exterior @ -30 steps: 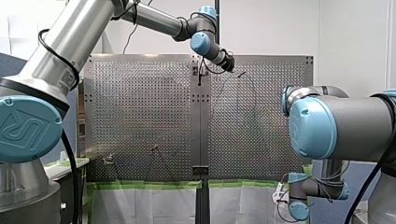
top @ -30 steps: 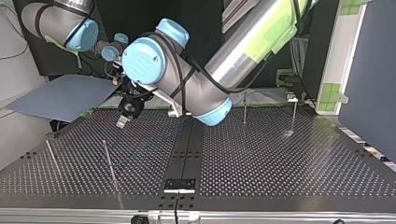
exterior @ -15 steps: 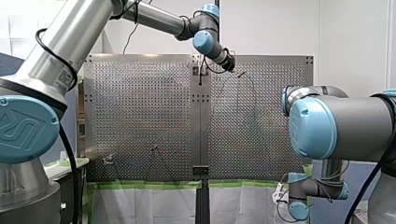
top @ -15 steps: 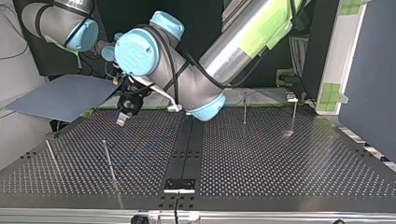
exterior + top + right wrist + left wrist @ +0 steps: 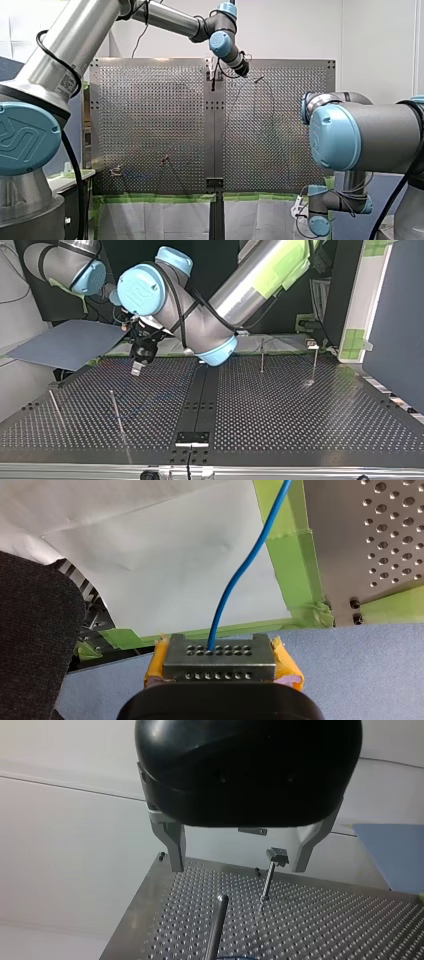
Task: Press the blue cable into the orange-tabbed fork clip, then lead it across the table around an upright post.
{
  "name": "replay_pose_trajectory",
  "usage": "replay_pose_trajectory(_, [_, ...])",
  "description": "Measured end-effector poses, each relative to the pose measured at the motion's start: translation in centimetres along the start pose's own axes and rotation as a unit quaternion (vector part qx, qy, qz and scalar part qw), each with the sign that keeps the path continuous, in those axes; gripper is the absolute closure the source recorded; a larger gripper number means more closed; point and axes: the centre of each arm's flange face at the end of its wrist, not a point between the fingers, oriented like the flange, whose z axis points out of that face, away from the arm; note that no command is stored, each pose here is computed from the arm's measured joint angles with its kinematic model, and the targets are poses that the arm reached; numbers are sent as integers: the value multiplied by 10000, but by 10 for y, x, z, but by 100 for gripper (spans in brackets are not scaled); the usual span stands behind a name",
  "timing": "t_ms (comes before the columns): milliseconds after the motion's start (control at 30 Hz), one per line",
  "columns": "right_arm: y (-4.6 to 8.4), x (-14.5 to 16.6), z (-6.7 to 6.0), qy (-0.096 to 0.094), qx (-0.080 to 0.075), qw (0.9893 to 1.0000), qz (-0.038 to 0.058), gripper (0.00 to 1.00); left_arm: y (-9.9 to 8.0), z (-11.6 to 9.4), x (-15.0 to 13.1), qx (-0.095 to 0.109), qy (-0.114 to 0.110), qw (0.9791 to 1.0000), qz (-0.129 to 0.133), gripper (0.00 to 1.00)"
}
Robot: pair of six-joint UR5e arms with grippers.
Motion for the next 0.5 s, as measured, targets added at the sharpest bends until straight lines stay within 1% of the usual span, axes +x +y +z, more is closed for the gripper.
replay_pose_trajectory(233, [-2,-1,0,0,17,10000,-5,100,2,-4,2,-265,12,9995,-144,0])
replay_pose_trajectory(500, [-3,-2,-1,-4,28,10000,-8,100,4,-10,0,-577,-44,9980,-246,0])
